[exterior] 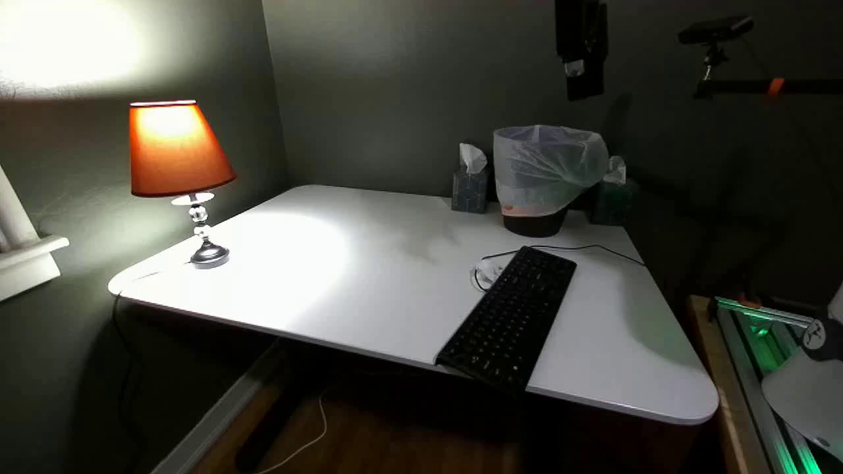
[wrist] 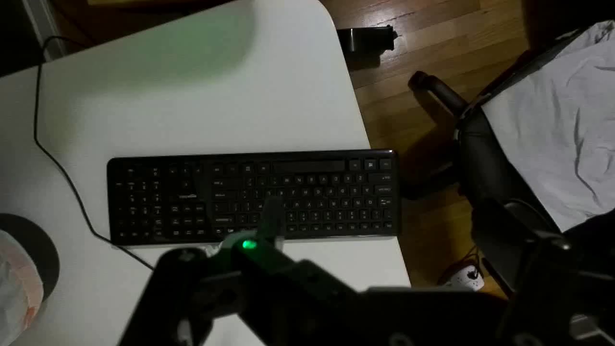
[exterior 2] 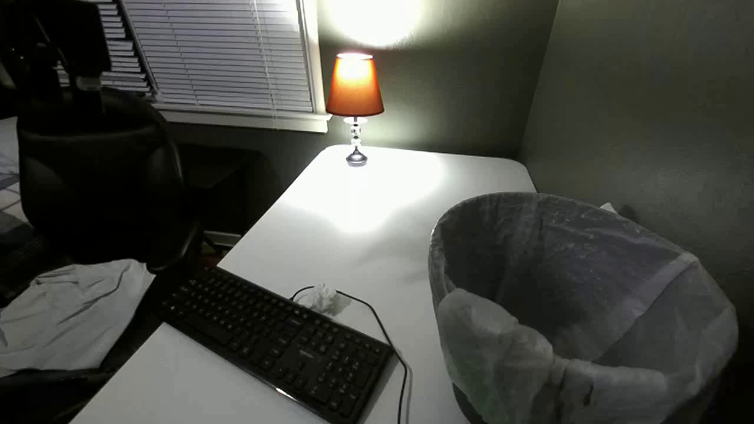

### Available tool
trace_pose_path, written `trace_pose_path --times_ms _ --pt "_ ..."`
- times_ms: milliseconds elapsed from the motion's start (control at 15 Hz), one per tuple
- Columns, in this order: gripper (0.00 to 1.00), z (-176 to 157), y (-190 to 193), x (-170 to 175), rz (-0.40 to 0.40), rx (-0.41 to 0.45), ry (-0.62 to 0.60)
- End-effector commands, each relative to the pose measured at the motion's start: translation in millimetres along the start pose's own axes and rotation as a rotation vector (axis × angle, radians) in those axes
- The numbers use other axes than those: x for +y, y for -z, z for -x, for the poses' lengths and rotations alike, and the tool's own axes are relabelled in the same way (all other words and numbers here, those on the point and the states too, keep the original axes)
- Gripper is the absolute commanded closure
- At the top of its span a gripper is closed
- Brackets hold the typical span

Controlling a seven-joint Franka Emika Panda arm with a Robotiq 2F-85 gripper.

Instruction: Put the piece of tissue in the black bucket

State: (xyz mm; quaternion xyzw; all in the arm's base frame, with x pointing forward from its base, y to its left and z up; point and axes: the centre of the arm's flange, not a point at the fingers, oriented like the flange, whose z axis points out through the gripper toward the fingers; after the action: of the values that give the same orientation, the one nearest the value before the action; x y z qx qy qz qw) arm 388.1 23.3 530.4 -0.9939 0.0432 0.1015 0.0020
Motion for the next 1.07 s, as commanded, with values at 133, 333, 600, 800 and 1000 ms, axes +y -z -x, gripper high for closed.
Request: trace_pose_path --times_ms 133,333,600,800,1000 --pt "0.0 0.0 0.0 0.0 0.0 0.0 0.0" --pt "0.0 0.0 0.0 0.0 0.0 0.0 0.0" --pt "0.0 -24.8 -13.2 30.1 -0.02 -0.04 -0.024" --pt "0.0 -39.8 -34.2 55.6 0.002 -0.039 -0.028" --pt "0.0 -61.3 -62.1 68.8 0.086 0.002 0.058"
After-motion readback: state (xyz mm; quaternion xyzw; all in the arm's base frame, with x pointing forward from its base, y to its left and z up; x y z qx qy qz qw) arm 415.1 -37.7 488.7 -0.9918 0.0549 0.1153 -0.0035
